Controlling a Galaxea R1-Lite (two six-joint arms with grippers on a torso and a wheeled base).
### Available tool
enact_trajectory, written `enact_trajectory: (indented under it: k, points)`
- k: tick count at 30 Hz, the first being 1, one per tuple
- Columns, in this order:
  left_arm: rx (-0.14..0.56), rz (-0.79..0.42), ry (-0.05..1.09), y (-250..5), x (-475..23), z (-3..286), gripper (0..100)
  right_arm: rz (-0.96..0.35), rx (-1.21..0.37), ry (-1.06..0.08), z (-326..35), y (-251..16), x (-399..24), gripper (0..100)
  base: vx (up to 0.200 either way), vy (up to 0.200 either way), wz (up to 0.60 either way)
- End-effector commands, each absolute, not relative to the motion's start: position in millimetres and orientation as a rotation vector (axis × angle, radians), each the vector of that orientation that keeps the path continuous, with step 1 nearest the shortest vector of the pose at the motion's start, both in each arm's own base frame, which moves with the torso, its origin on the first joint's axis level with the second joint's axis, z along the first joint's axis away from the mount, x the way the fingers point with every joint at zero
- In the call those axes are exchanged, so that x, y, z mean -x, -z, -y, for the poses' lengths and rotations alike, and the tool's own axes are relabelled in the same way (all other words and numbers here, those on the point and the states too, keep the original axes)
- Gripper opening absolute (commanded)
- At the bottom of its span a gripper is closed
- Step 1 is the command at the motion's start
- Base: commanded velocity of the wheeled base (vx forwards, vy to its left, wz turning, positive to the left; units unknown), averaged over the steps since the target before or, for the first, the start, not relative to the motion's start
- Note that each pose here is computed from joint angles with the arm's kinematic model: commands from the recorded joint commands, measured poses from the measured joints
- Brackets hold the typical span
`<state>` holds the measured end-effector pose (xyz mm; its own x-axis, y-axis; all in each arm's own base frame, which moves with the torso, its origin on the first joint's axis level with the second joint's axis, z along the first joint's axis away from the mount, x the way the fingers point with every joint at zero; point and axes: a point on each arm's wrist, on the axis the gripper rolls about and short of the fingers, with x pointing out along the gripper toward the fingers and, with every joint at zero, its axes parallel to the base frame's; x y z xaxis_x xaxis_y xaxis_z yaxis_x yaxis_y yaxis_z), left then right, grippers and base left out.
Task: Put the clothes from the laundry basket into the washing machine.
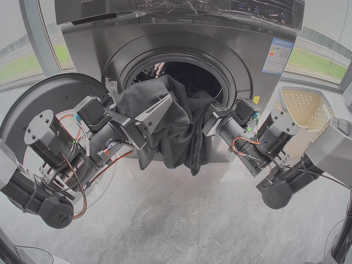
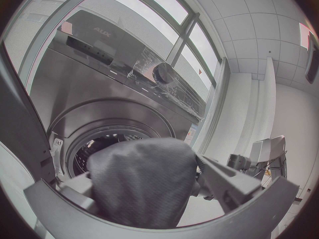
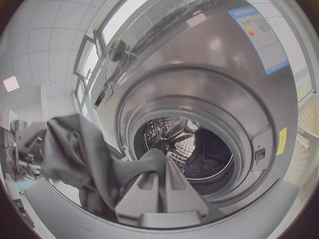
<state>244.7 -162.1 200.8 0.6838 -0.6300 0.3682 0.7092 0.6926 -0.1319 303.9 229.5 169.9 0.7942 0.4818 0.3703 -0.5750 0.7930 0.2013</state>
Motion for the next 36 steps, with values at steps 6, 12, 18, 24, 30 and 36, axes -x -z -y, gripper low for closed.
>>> enact_trajectory:
  k: [6,12,18,24,30,36]
  points:
    - [0.259,0.24,0.729,-181,-257,163,100,0.374,-0.34,-0.582,-214,-202,-283,0,0.0,0.0,0.0]
    - [0.243,0.19,0.702,-164,-267,161,100,0.392,-0.346,-0.583,-209,-210,-277,0,0.0,0.0,0.0]
    - [0.218,0.08,0.683,-131,-278,160,100,0.404,-0.348,-0.58,-206,-214,-276,0,0.0,0.0,0.0]
    - [0.197,-0.01,0.672,-103,-284,163,100,0.409,-0.351,-0.574,-205,-215,-278,0,0.0,0.0,0.0]
    - [0.198,-0.04,0.688,-95,-284,165,100,0.409,-0.351,-0.575,-205,-215,-278,0,0.0,0.0,0.0]
    - [0.186,-0.07,0.702,-89,-278,167,100,0.412,-0.352,-0.574,-205,-215,-278,0,0.0,0.0,0.0]
